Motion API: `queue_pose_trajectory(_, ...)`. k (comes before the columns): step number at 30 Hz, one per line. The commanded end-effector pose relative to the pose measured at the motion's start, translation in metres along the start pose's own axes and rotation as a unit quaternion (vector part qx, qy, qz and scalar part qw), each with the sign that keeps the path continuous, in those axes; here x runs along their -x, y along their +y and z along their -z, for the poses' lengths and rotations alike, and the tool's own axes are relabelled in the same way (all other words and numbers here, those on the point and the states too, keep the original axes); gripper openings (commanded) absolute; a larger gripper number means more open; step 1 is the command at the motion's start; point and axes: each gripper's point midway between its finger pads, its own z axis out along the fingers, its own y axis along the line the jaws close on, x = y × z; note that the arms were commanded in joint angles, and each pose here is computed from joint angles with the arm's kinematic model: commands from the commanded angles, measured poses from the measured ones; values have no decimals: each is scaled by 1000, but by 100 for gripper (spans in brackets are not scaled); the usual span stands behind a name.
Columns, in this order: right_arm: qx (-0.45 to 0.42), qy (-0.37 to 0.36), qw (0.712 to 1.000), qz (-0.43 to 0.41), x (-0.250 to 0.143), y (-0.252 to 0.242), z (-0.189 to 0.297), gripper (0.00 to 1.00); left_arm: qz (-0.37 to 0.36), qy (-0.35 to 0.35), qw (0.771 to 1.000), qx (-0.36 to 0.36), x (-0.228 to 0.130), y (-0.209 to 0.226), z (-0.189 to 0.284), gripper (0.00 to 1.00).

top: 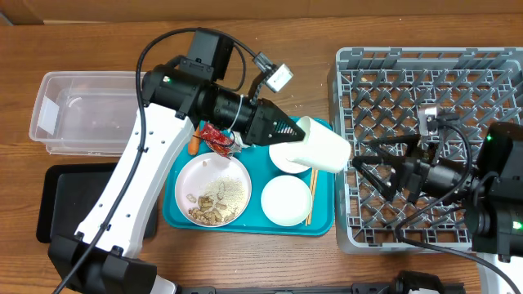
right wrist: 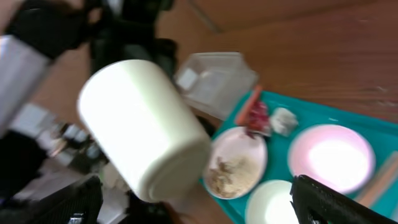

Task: Sort waste into correct bins and load items into the dishwasher
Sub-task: 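Pass the white cup from the left gripper to the right gripper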

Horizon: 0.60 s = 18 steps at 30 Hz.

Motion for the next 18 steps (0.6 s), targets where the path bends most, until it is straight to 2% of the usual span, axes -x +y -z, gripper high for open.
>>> queue_pose_trajectory(1, 94, -2, 995, 37, 5, 38, 5, 99, -33, -8, 998, -61, 4, -24, -3, 4)
queue_pose_trajectory(4, 106, 2, 994, 40, 3, 43, 5, 95, -47, -11, 996, -82, 7, -32, -6, 4)
queue_pose_trajectory(6, 124, 6, 991, 51, 1, 50, 4, 87, -56, -9, 995, -84, 7, -34, -8, 4)
queue_pose_trajectory(14, 189, 27, 976, 107, -7, 77, -2, 85, -86, -1, 992, -94, 7, -42, -21, 4)
queue_pose_trajectory(18, 197, 34, 973, 116, -10, 81, -5, 71, -96, 0, 991, -95, 8, -43, -23, 4)
